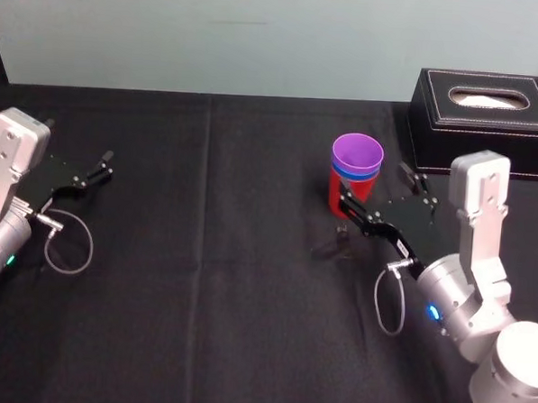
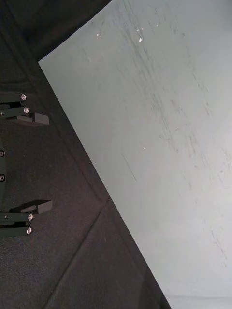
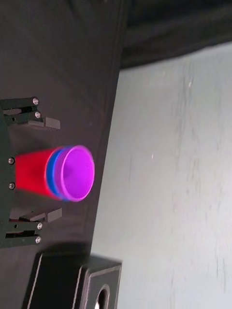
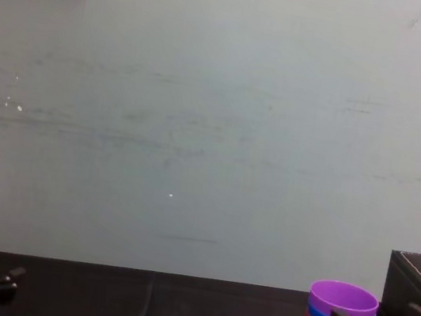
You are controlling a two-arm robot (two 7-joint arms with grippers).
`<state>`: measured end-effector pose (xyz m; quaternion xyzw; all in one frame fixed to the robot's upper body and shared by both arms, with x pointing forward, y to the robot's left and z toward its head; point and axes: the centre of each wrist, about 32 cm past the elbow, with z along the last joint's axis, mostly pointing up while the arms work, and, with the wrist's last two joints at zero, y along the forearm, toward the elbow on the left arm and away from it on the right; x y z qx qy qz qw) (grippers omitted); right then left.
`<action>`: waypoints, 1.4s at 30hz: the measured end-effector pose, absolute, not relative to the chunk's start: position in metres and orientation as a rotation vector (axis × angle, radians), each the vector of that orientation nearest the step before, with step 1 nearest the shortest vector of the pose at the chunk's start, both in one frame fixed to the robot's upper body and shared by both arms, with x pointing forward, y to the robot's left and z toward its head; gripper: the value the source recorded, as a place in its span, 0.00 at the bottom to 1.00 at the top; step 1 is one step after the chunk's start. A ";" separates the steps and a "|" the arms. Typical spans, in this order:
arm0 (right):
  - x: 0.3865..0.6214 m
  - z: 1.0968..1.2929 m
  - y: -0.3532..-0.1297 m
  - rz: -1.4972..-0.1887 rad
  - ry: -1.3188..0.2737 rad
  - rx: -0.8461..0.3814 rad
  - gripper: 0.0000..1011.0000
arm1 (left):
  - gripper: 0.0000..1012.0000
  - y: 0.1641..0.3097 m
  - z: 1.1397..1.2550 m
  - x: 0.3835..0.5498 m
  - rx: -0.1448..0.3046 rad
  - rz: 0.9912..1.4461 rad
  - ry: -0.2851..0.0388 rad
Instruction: Stack the three plastic cups sequentially using one hand.
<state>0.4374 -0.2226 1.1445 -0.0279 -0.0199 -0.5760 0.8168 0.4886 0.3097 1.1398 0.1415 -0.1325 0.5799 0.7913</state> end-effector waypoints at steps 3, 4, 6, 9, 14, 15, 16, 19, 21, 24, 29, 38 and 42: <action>0.435 1.137 -0.218 -1.287 -0.058 -0.070 0.99 | 0.99 0.310 1.140 0.489 0.304 1.248 -0.285; 0.434 1.136 -0.217 -1.302 -0.062 -0.072 0.99 | 0.99 0.310 1.140 0.489 0.304 1.248 -0.285; 0.432 1.130 -0.214 -1.346 -0.067 -0.083 0.99 | 0.99 0.310 1.140 0.489 0.304 1.248 -0.285; 0.432 1.122 -0.212 -1.382 -0.062 -0.098 0.99 | 0.99 0.310 1.140 0.489 0.304 1.248 -0.285; 0.434 1.113 -0.211 -1.407 -0.033 -0.104 0.99 | 0.99 0.310 1.140 0.489 0.304 1.248 -0.285; 0.434 1.113 -0.211 -1.410 -0.030 -0.103 0.99 | 0.99 0.310 1.140 0.489 0.304 1.248 -0.285; 0.434 1.112 -0.211 -1.416 -0.023 -0.102 0.99 | 0.99 0.310 1.140 0.489 0.304 1.248 -0.285; 0.435 1.111 -0.211 -1.422 -0.013 -0.105 0.99 | 0.99 0.310 1.140 0.489 0.304 1.248 -0.285; 0.435 1.110 -0.211 -1.425 -0.007 -0.107 0.99 | 0.99 0.310 1.140 0.489 0.304 1.248 -0.285; 0.436 1.110 -0.211 -1.422 0.001 -0.108 0.99 | 0.99 0.310 1.140 0.489 0.304 1.248 -0.285; 0.436 1.109 -0.211 -1.419 0.005 -0.108 0.99 | 0.99 0.310 1.140 0.489 0.304 1.248 -0.285; 0.436 1.109 -0.211 -1.418 0.004 -0.109 0.99 | 0.99 0.310 1.140 0.489 0.305 1.248 -0.285; 0.436 1.109 -0.211 -1.418 0.004 -0.110 0.99 | 0.99 0.310 1.140 0.489 0.304 1.248 -0.285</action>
